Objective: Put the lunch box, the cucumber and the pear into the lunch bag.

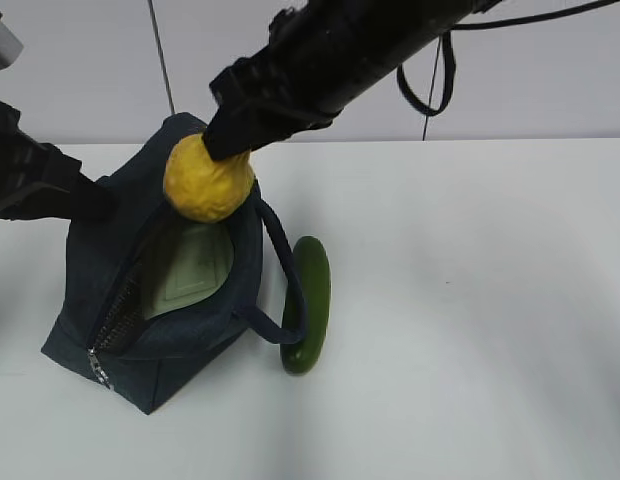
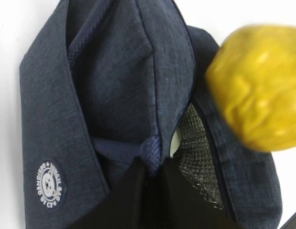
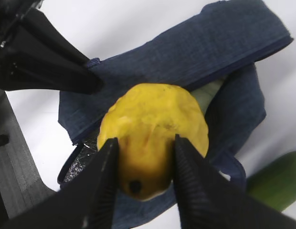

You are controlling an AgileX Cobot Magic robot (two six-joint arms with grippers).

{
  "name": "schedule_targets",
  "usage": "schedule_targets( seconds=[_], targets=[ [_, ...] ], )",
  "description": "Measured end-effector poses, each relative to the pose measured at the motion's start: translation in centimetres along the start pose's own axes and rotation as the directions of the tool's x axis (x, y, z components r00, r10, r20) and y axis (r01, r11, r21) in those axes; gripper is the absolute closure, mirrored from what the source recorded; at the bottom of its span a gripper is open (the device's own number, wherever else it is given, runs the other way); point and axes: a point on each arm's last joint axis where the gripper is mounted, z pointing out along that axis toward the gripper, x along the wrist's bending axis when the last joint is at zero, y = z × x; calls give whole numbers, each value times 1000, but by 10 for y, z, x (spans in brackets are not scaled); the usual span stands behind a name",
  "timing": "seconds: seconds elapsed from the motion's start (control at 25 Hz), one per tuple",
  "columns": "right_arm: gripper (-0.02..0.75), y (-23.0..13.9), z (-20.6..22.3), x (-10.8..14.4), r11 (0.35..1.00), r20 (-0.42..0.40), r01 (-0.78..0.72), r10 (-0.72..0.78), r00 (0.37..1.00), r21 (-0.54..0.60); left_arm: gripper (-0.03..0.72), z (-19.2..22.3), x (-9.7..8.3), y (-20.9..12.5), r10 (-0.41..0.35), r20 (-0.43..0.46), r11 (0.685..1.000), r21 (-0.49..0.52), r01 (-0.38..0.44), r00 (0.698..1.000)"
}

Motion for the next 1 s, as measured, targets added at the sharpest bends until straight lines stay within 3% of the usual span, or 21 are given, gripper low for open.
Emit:
schedule_targets(
  seconds=[0.36,0.6,0.84,1.0],
  targets=[
    [430,-12,40,-19,999,21,-13,12,1000,38,678,0,-1,-1,-3,14,1000,12,3,1000],
    [270,-9,50,-28,999,63,-23,24,998,-23,678,-1,-4,-2,-22,46,999,28,20,999],
    [233,-1,35,-23,999,86,3,1,996,-40,678,-1,-4,-2,-19,43,999,28,18,999],
    [232,0,9,-21,1000,191,-7,5,982,7,678,-1,-1,-3,8,16,999,38,-9,1000]
  ],
)
